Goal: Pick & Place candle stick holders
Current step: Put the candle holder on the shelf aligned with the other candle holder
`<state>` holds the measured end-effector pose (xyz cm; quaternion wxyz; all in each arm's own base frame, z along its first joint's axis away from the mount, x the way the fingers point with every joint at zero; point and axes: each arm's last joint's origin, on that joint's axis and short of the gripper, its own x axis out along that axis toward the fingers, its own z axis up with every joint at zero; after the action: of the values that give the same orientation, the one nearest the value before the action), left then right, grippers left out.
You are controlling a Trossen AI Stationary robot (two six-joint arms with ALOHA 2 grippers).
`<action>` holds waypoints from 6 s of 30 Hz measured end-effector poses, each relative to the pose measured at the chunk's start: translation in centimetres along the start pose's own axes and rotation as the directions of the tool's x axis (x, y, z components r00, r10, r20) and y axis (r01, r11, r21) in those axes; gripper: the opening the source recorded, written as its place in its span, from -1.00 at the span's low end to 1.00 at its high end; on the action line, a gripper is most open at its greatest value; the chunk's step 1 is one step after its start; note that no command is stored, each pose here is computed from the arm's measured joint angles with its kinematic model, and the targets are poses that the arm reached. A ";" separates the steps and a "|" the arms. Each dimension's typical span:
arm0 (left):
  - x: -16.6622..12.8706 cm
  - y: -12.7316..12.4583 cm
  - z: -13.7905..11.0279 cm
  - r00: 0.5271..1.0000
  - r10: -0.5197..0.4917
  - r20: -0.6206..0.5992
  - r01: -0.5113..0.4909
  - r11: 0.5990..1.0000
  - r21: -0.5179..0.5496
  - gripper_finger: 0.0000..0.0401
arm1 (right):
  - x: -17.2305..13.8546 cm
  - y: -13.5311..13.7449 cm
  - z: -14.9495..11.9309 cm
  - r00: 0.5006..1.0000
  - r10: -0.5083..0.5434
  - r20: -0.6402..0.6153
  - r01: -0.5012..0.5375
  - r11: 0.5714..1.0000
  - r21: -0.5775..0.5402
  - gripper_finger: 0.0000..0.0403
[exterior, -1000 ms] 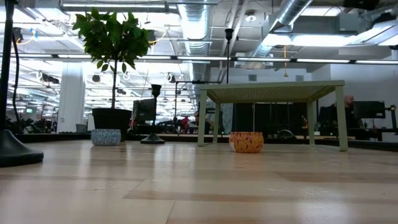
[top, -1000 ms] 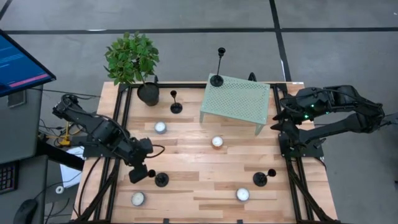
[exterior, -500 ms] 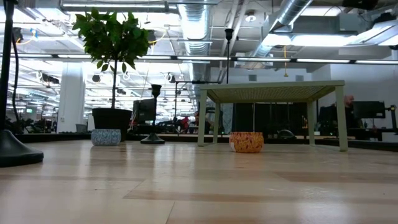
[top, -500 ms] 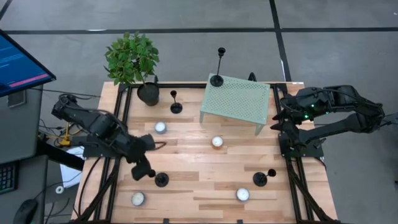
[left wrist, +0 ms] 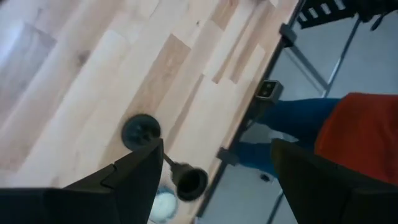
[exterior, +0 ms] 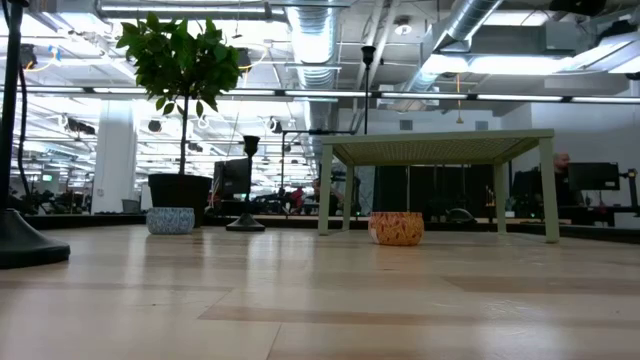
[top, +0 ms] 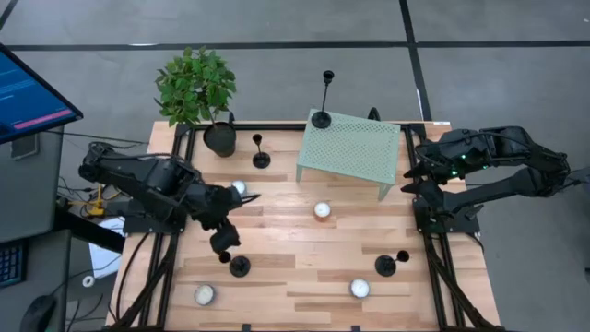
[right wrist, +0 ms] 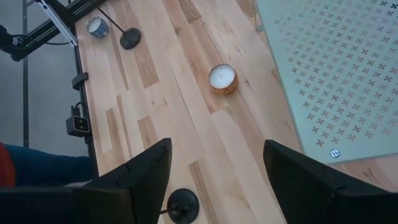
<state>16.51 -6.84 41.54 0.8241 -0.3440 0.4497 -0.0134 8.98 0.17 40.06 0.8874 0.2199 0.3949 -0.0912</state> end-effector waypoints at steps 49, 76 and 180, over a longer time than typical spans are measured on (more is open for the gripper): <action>5.4 -1.8 -2.2 0.962 0.205 -0.179 -0.142 0.940 0.310 0.48 | 0.0 0.0 0.0 1.000 0.000 0.000 0.000 1.000 -0.004 0.21; 6.4 -1.1 -3.0 0.943 0.223 -0.248 -0.141 0.940 0.311 0.37 | 0.0 0.0 0.0 1.000 -0.001 -0.003 0.001 1.000 -0.007 0.21; -0.3 4.5 18.7 0.686 0.103 0.720 -0.085 0.995 -0.061 -0.30 | 13.6 -1.2 16.5 0.950 -0.209 0.230 0.306 0.764 -0.568 0.33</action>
<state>29.12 7.09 45.84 0.9301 -0.3076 0.1069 0.1701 28.63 -8.38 39.31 0.9176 -0.1345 0.3605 -0.0999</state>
